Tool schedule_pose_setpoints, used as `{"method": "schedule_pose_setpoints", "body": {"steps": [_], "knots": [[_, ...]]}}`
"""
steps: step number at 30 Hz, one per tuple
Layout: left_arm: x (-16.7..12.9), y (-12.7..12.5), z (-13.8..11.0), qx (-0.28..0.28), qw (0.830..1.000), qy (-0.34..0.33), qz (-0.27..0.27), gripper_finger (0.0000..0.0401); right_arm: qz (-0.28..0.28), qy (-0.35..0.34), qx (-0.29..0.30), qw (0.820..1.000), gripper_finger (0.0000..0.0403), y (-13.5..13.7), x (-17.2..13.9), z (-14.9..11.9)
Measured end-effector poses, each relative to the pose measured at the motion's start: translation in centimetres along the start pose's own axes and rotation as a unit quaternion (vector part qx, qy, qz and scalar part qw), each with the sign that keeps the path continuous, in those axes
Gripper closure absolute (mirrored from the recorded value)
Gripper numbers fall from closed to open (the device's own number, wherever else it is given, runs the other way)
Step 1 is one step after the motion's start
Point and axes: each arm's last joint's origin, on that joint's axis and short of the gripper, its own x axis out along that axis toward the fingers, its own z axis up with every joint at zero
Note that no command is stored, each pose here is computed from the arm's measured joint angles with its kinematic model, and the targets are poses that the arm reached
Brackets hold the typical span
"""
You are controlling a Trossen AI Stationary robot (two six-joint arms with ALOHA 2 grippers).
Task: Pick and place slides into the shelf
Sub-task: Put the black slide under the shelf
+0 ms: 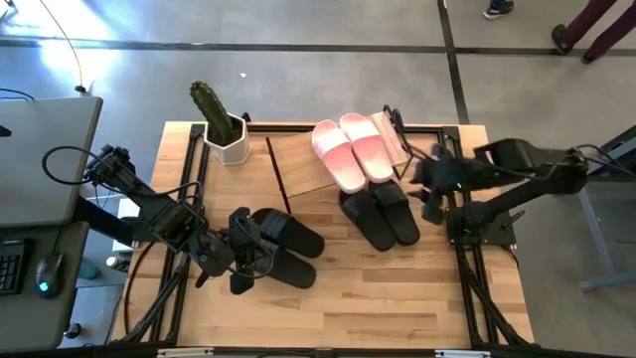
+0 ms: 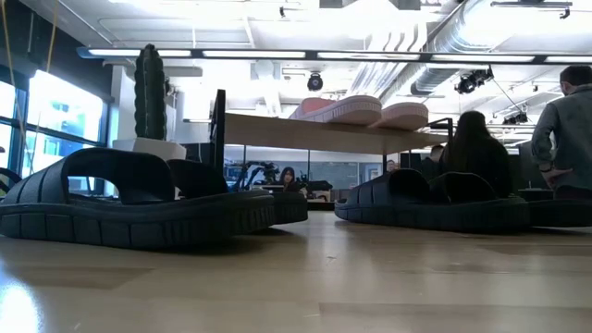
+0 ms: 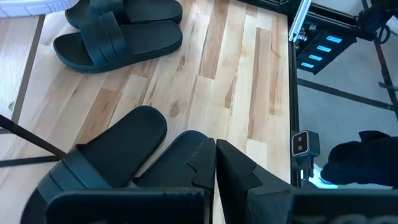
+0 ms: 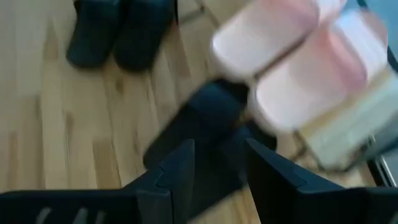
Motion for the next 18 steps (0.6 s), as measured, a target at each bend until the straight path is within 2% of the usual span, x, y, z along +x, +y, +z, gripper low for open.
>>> {"method": "schedule_pose_setpoints", "body": {"steps": [4, 7, 11, 13, 18], "knots": [[0.0, 0.0, 0.0, -0.014, 1.0, 0.0, 0.0, 0.0398, -0.056, 0.036, -0.043, 0.997, 0.0274, 1.2, -0.6, -2.0], [0.0, 0.0, 0.0, -0.041, 0.999, -0.001, -0.001, 0.0398, -0.095, 0.014, -0.088, 0.992, 0.0274, 2.8, -0.2, -3.2], [0.0, -0.3, 0.4, -0.056, 0.998, -0.02, -0.01, 0.0398, -0.107, -0.005, -0.118, 0.987, 0.0274, 5.0, 2.1, -6.3], [0.0, -0.3, 0.5, -0.059, 0.998, -0.027, -0.011, 0.0398, -0.096, -0.001, -0.102, 0.99, 0.0274, 5.9, 3.7, -8.5], [0.0, -0.5, 0.7, -0.065, 0.997, -0.037, -0.018, 0.0398, -0.041, 0.042, -0.018, 0.998, 0.0274, 7.2, 6.8, -13.3]]}}
